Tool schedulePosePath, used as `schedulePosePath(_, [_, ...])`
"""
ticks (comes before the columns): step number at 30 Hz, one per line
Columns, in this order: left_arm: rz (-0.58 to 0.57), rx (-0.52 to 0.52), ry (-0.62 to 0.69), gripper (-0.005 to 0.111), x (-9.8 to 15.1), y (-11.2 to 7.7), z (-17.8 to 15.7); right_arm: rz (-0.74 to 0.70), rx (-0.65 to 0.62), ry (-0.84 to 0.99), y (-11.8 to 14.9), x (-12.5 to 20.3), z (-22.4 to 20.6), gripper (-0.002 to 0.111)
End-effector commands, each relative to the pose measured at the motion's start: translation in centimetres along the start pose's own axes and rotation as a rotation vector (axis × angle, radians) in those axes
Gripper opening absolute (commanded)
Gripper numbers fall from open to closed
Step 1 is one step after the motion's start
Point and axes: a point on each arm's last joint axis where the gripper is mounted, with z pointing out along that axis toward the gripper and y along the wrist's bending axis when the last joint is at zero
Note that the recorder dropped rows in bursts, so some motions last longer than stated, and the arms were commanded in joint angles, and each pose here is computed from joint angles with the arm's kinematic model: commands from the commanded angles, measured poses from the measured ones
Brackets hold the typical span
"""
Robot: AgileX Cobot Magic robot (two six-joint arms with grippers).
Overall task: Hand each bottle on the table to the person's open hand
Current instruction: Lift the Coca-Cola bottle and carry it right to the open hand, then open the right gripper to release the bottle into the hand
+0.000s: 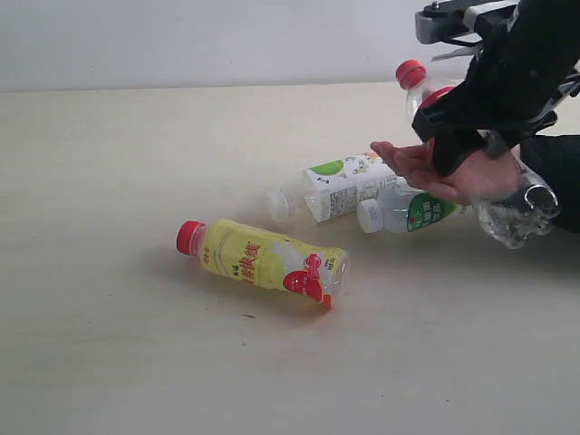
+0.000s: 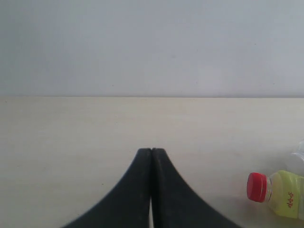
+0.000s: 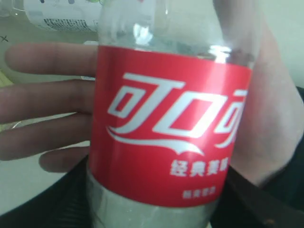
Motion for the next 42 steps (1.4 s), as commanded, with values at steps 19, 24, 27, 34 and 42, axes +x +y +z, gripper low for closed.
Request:
schedulePosePath(19, [0.005, -0.001, 0.001, 0.000, 0.1, 0.0, 0.0, -0.016, 0.000, -0.003, -0.3, -0.8, 1.5, 0.066])
schedulePosePath(24, [0.005, -0.001, 0.001, 0.000, 0.1, 0.0, 0.0, -0.016, 0.001, -0.011, -0.3, -0.9, 1.5, 0.068])
schedulePosePath(27, [0.005, -0.001, 0.001, 0.000, 0.1, 0.0, 0.0, -0.016, 0.002, -0.019, -0.3, -1.0, 1.5, 0.069])
schedulePosePath(34, [0.005, -0.001, 0.001, 0.000, 0.1, 0.0, 0.0, -0.018, 0.007, -0.051, -0.3, -0.9, 0.5, 0.077])
schedulePosePath(42, [0.005, -0.001, 0.001, 0.000, 0.1, 0.0, 0.0, -0.022, 0.013, -0.159, -0.1, -1.0, -3.7, 0.078])
